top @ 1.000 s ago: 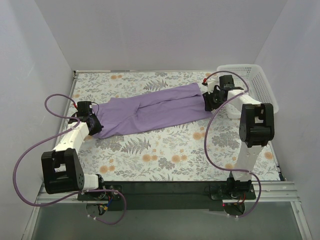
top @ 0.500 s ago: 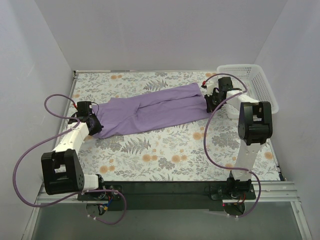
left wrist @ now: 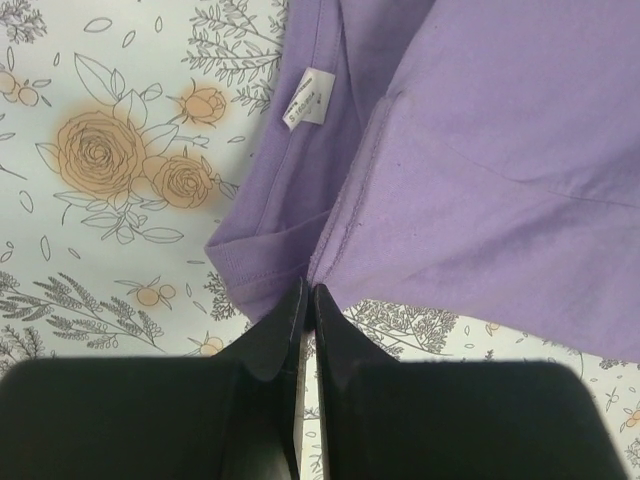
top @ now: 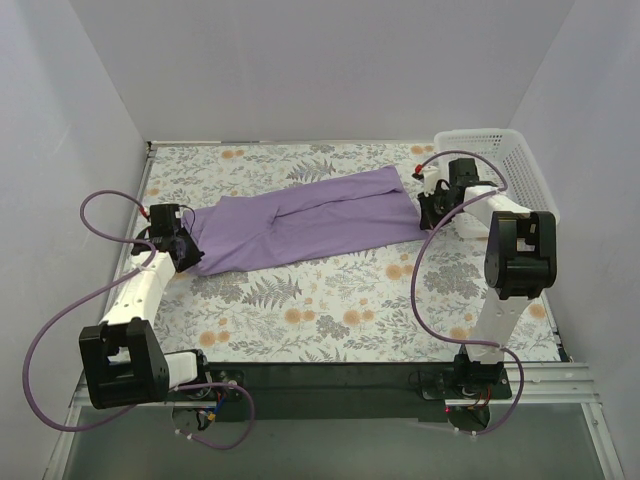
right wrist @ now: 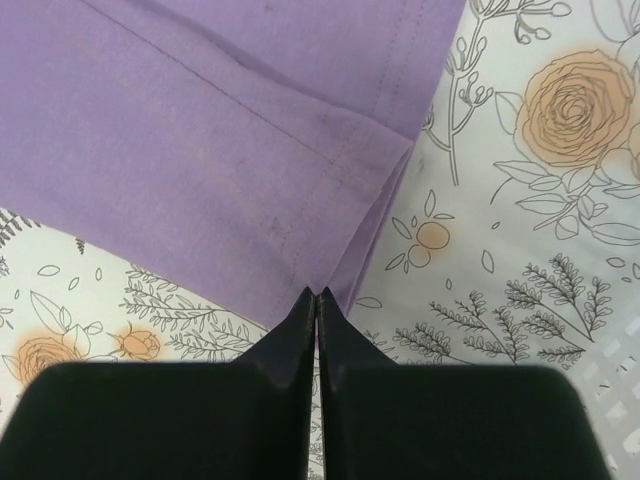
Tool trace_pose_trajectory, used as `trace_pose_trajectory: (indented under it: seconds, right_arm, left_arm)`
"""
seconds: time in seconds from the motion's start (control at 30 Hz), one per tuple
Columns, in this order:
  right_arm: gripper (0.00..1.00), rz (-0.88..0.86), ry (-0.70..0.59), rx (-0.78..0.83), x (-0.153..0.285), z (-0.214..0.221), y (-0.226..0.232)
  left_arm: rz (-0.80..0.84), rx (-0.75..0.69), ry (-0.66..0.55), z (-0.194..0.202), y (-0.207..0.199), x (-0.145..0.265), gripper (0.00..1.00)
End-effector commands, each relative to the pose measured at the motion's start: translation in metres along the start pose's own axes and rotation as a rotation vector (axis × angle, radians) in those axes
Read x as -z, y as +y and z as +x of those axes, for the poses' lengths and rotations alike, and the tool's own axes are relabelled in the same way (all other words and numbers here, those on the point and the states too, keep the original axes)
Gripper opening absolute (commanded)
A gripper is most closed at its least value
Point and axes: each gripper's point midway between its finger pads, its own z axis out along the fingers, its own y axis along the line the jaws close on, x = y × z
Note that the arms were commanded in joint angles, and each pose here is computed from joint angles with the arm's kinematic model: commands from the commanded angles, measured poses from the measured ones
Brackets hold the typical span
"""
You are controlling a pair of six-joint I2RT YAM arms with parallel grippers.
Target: Fold and stack the t-shirts
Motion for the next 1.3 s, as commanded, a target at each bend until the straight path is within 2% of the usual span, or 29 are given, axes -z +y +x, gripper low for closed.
trace_pose_trajectory:
  seconds: [0.0, 0.3, 0.87, 1.27]
  right_arm:
    - [0.01, 0.008, -0.022, 0.022, 0.013, -0.004, 0.0]
    - [0.01, 0.046, -0.024, 0.0, 0.021, 0.001, -0.016]
    - [0.01, 0.088, -0.043, 0.04, 0.04, 0.001, -0.018]
    - [0.01, 0.095, -0.014, 0.035, 0.036, 0.012, -0.019]
  left_arm:
    - [-0.021, 0.028, -0.019, -0.009, 0.003, 0.011, 0.0]
    - [-0.135, 0.05, -0.064, -0.024, 0.021, 0.028, 0.0]
    - [-0.164, 0.004, -0.019, -0.019, 0.027, 0.035, 0.0]
    - [-0.095, -0.031, 0.118, -0.008, 0.01, 0.033, 0.0]
